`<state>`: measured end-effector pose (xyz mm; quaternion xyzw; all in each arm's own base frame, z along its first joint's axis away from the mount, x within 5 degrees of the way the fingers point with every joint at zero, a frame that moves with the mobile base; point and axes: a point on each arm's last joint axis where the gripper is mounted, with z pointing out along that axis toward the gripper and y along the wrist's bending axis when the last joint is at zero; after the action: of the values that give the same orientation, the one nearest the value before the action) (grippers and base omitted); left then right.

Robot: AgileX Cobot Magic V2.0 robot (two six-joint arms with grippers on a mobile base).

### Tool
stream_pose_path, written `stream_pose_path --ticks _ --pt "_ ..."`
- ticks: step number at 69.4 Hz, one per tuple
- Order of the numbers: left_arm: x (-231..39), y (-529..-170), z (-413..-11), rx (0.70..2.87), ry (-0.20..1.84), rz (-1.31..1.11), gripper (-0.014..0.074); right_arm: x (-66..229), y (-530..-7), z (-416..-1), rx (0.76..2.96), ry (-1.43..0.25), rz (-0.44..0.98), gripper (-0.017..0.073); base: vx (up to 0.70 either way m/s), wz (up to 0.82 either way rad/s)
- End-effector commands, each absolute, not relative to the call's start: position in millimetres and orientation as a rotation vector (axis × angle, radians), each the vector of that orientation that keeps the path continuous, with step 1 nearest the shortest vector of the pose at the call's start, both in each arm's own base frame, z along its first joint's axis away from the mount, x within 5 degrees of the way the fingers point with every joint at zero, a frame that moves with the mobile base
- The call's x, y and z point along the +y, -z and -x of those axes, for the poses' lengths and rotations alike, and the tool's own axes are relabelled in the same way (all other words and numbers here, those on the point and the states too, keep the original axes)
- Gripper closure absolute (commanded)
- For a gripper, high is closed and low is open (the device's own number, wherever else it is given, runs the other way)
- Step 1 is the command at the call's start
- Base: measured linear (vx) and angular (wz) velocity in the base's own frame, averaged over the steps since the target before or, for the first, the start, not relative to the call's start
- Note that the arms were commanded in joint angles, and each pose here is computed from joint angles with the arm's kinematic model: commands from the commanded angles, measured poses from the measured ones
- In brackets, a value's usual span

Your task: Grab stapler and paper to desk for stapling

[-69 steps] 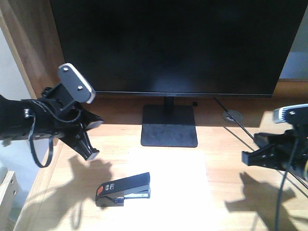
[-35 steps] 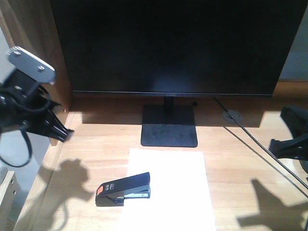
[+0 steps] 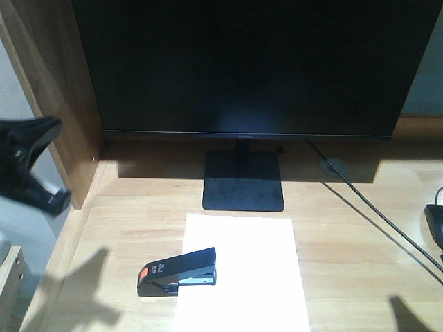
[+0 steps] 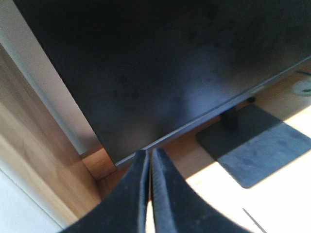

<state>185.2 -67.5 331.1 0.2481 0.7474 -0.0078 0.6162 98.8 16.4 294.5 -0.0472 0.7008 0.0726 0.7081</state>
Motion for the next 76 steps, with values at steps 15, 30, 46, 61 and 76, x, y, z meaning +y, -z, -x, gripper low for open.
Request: stream_pose_path --ticks 15,30,46,61,76 --pt "-50 -319 -128 1.544 0.065 -0.528 0.06 15 -289 -77 1.464 -0.173 0.112 0.0568 0.0 0.0" --pt "-35 -303 -92 1.464 0.063 -0.497 0.06 15 -278 -75 1.479 -0.173 0.113 0.0568 0.0 0.0" --pt "-25 -293 -72 1.459 0.043 -0.47 0.06 15 -275 -76 1.487 -0.172 0.114 0.0568 0.0 0.0" --pt "-23 -292 -68 1.462 0.037 -0.464 0.06 14 -275 -76 1.49 -0.168 0.109 0.0568 0.0 0.0" --pt "-23 -292 -68 1.462 0.037 -0.464 0.06 14 -275 -76 1.49 -0.168 0.109 0.0568 0.0 0.0"
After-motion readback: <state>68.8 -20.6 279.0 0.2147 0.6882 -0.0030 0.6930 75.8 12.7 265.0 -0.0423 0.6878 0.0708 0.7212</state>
